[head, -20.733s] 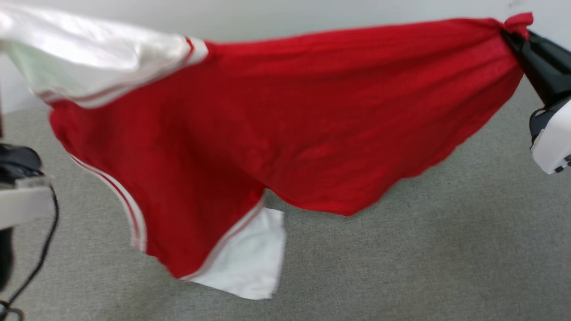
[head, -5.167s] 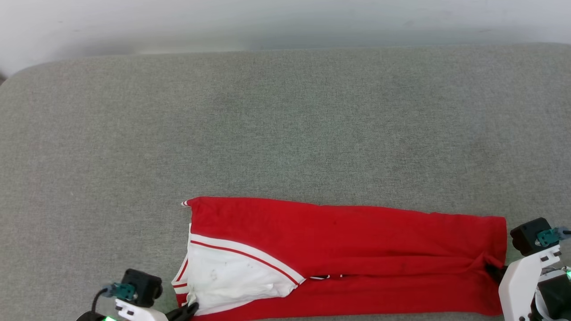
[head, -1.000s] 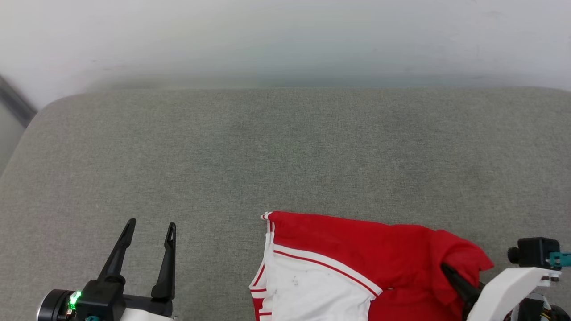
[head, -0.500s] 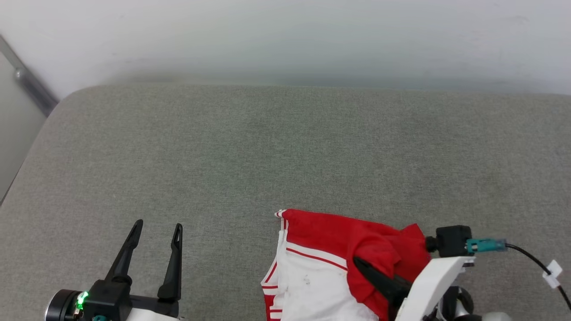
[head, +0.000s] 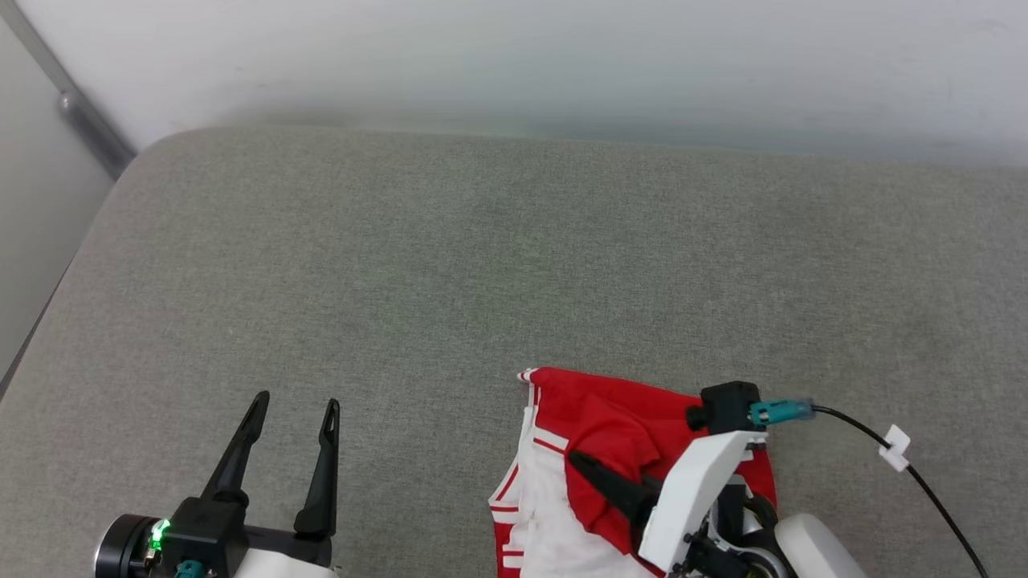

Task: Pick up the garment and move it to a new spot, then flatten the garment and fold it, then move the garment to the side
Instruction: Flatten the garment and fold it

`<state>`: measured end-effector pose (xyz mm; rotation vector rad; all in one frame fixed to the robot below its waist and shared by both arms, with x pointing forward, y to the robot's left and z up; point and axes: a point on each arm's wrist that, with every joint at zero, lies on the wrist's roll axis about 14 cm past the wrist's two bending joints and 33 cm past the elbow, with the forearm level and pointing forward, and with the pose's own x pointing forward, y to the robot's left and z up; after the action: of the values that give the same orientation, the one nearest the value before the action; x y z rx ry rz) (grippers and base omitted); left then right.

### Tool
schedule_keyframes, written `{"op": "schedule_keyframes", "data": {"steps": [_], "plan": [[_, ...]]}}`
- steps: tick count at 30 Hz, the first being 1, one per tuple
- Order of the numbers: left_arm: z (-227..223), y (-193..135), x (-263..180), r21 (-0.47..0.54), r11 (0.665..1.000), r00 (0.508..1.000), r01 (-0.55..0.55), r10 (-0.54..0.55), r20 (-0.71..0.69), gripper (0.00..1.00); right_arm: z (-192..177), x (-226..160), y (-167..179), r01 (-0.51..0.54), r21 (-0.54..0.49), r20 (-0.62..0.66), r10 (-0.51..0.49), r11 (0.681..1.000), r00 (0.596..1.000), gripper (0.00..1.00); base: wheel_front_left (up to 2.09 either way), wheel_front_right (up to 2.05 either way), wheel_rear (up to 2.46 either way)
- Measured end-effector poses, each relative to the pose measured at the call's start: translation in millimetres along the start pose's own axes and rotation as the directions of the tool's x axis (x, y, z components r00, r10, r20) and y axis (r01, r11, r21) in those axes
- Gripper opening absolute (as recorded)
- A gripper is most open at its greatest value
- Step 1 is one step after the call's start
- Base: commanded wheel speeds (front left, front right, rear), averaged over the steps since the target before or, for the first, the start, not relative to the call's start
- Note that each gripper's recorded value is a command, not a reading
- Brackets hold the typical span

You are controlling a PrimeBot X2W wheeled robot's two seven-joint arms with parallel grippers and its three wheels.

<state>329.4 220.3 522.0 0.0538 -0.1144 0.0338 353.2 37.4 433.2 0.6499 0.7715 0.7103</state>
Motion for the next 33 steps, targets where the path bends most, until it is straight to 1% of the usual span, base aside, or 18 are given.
{"op": "schedule_keyframes", "data": {"steps": [5,9,11,12,15,16,17,19,20,22,23,26,28,29,31,32,33], "plan": [[1,2,-2,0.002,1.000,1.000,-0.006,0.006,0.003,1.00,-8,10,20,-0.057,-0.019,-0.038,0.056,0.998,0.998,1.00,0.00,0.00,0.00],[3,2,-2,0.003,1.000,1.000,-0.004,0.004,0.008,1.00,-6,11,39,-0.116,-0.017,-0.032,0.115,0.993,0.993,1.00,0.00,0.00,0.00],[3,1,-2,0.003,1.000,1.000,0.001,-0.001,0.012,1.00,-3,10,46,-0.132,-0.036,-0.025,0.131,0.991,0.991,1.00,0.00,0.00,0.00],[4,0,-1,0.002,1.000,1.000,0.005,-0.005,0.014,1.00,1,9,48,-0.131,-0.053,-0.015,0.130,0.990,0.991,1.00,0.00,0.00,0.00],[5,-5,1,-0.001,1.000,1.000,0.023,-0.023,0.019,1.00,25,2,38,-0.074,-0.131,0.054,0.082,0.989,0.995,1.00,0.00,0.00,0.00],[6,-9,4,-0.003,0.999,0.999,0.038,-0.038,0.025,1.00,55,-8,26,0.033,-0.268,0.141,0.005,0.963,0.990,1.00,0.00,0.00,0.00],[7,-11,5,-0.004,0.999,0.999,0.043,-0.043,0.027,1.00,66,-13,21,0.076,-0.313,0.176,-0.021,0.947,0.984,1.00,0.00,0.00,0.00],[8,-14,8,-0.006,0.999,0.998,0.053,-0.053,0.033,1.00,88,-27,10,0.172,-0.409,0.250,-0.071,0.896,0.966,1.00,0.00,0.00,0.00],[8,-15,9,-0.007,0.998,0.998,0.058,-0.057,0.035,1.00,98,-36,2,0.226,-0.449,0.284,-0.101,0.864,0.953,1.00,0.00,0.00,0.00],[8,-18,12,-0.009,0.998,0.997,0.066,-0.066,0.036,1.00,122,-58,-18,0.346,-0.516,0.369,-0.162,0.783,0.915,1.00,0.00,0.00,0.00],[8,-20,13,-0.010,0.997,0.997,0.070,-0.070,0.036,1.00,134,-69,-25,0.396,-0.531,0.413,-0.179,0.749,0.893,1.00,0.00,0.00,0.00],[8,-24,17,-0.014,0.996,0.996,0.083,-0.083,0.038,1.00,163,-101,-39,0.515,-0.537,0.532,-0.205,0.668,0.822,1.00,0.00,0.00,0.00],[8,-27,19,-0.016,0.996,0.995,0.091,-0.090,0.040,1.00,177,-121,-46,0.573,-0.528,0.598,-0.205,0.626,0.775,1.00,0.00,0.00,0.00],[8,-28,20,-0.018,0.995,0.995,0.095,-0.094,0.041,1.00,182,-132,-51,0.601,-0.512,0.627,-0.211,0.614,0.750,1.00,0.00,0.00,0.00],[8,-30,21,-0.020,0.995,0.994,0.101,-0.100,0.043,1.00,185,-147,-57,0.630,-0.476,0.669,-0.212,0.613,0.712,1.00,0.00,0.00,0.00],[9,-31,22,-0.021,0.994,0.994,0.103,-0.102,0.045,1.00,184,-154,-60,0.644,-0.471,0.684,-0.211,0.603,0.698,1.00,0.00,0.00,0.00],[9,-31,23,-0.024,0.994,0.994,0.104,-0.103,0.046,1.00,184,-160,-62,0.658,-0.477,0.696,-0.207,0.583,0.688,1.00,0.00,0.00,0.00]]}}
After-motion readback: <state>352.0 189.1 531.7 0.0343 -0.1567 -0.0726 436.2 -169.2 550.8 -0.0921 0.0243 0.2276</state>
